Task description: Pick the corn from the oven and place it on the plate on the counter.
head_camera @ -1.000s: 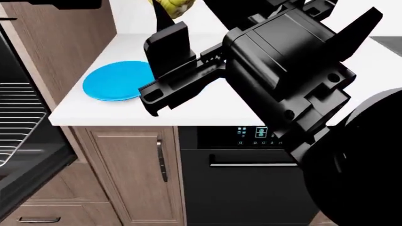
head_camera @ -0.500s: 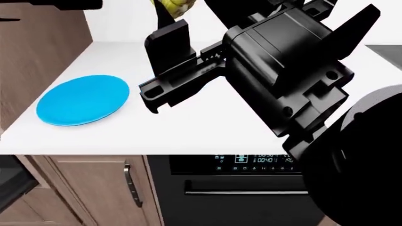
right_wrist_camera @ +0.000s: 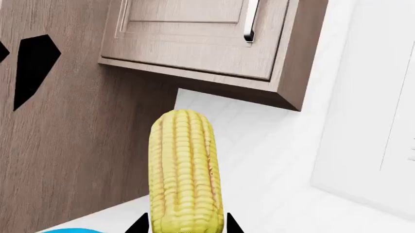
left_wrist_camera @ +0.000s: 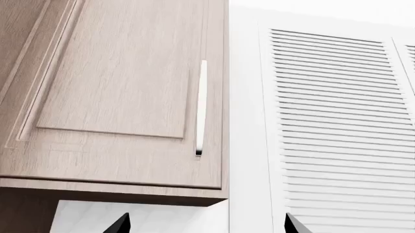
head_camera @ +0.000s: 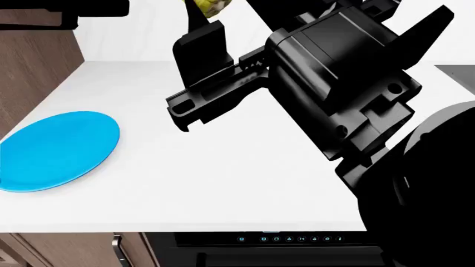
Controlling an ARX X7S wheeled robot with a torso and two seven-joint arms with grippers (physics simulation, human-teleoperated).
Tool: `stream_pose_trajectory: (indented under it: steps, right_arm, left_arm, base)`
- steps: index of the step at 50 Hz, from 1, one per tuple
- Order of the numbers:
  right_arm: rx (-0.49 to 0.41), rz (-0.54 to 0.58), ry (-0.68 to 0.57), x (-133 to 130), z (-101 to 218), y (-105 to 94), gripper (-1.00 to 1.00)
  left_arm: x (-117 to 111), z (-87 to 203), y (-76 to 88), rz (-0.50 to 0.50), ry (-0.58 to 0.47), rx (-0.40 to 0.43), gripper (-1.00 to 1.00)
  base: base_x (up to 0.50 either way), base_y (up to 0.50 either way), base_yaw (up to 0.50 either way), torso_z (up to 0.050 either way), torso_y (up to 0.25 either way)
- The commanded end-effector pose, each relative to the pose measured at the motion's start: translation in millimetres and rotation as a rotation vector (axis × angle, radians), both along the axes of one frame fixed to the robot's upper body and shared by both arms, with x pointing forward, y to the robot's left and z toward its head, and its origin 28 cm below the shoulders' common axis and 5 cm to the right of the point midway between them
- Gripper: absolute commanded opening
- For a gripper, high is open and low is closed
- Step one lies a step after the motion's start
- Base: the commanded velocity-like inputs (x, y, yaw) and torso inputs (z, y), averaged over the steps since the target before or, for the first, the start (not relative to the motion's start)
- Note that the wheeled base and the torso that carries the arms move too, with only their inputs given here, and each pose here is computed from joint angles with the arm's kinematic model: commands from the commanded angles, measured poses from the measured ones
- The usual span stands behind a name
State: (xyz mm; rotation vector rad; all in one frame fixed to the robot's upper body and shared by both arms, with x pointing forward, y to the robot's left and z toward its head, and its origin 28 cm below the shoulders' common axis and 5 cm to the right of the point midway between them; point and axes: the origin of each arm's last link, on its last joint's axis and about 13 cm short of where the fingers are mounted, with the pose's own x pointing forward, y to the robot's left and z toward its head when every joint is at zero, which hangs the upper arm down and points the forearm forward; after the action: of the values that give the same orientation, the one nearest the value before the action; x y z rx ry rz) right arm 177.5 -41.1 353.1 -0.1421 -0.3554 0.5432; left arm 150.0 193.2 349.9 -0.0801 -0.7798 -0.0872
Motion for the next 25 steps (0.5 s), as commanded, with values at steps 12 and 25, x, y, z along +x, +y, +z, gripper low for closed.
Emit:
stream_pose_trajectory:
  steps: [12, 25]
  right_arm:
    - [-0.024, -0.019, -0.033, 2.5, 0.4, 0.8, -1.00]
    - [-0.025, -0.018, -0.033, 1.9, 0.4, 0.2, -1.00]
  left_arm:
    - [0.7, 0.6, 0.0, -0.002, -0.004, 0.001, 1.00]
    - [-0.5, 0.2, -0.4, -0.006, -0.003, -0.002, 1.00]
  base:
    - [0.02, 0.00, 0.38, 0.000, 0.000]
    - [0.08, 0.01, 0.50, 0.000, 0.000]
